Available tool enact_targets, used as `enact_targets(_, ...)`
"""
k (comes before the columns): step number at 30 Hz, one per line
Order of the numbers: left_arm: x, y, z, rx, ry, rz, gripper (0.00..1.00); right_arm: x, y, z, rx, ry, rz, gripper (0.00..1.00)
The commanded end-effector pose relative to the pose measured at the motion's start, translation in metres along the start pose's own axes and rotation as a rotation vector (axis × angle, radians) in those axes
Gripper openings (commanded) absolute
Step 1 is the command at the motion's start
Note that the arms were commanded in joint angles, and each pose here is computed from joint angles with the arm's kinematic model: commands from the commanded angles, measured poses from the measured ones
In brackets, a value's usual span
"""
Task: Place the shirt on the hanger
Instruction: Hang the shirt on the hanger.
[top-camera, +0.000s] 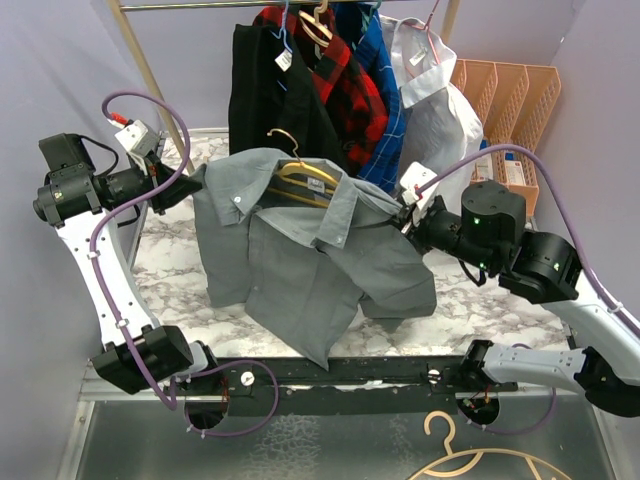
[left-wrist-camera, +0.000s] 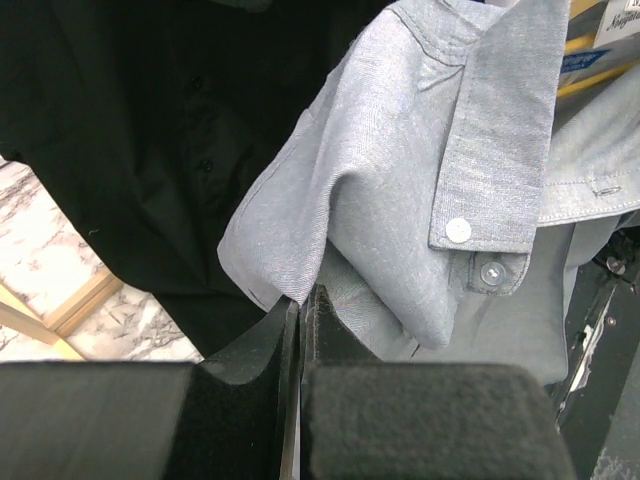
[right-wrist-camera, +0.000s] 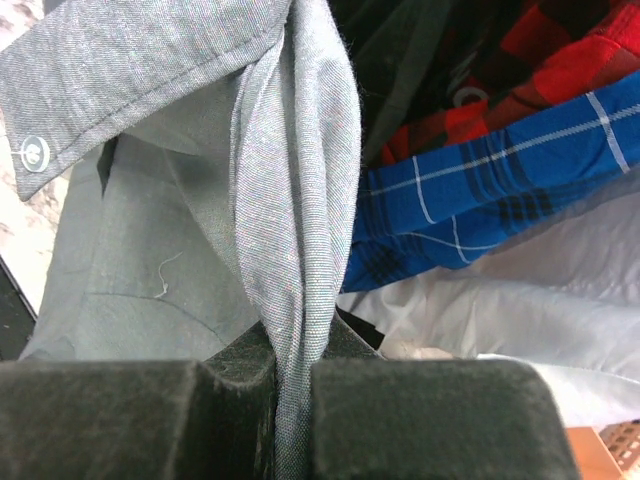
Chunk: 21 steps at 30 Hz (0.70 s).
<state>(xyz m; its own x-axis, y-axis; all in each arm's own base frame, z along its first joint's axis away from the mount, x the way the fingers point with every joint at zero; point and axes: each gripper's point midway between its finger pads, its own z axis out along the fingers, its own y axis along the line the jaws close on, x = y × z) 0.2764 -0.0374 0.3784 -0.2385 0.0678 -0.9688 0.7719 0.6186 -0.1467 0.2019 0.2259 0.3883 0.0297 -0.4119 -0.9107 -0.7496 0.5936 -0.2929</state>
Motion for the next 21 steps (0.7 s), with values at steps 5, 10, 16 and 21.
enact_targets(5,-0.009,-0.012,0.0,0.032,-0.039,0.006,0.0,0.002,-0.017,0.016,0.113,0.066,0.028,0.01)
enact_targets(10,-0.005,-0.037,0.002,0.091,-0.022,-0.006,0.0,0.003,-0.021,0.042,0.188,0.032,0.105,0.01)
enact_targets(16,0.02,-0.059,0.014,0.149,0.041,-0.016,0.0,-0.018,-0.039,0.036,0.315,-0.18,0.257,0.01)
enact_targets(21,0.068,-0.06,0.031,0.174,0.132,-0.089,0.0,-0.031,-0.044,0.023,0.34,-0.36,0.346,0.01)
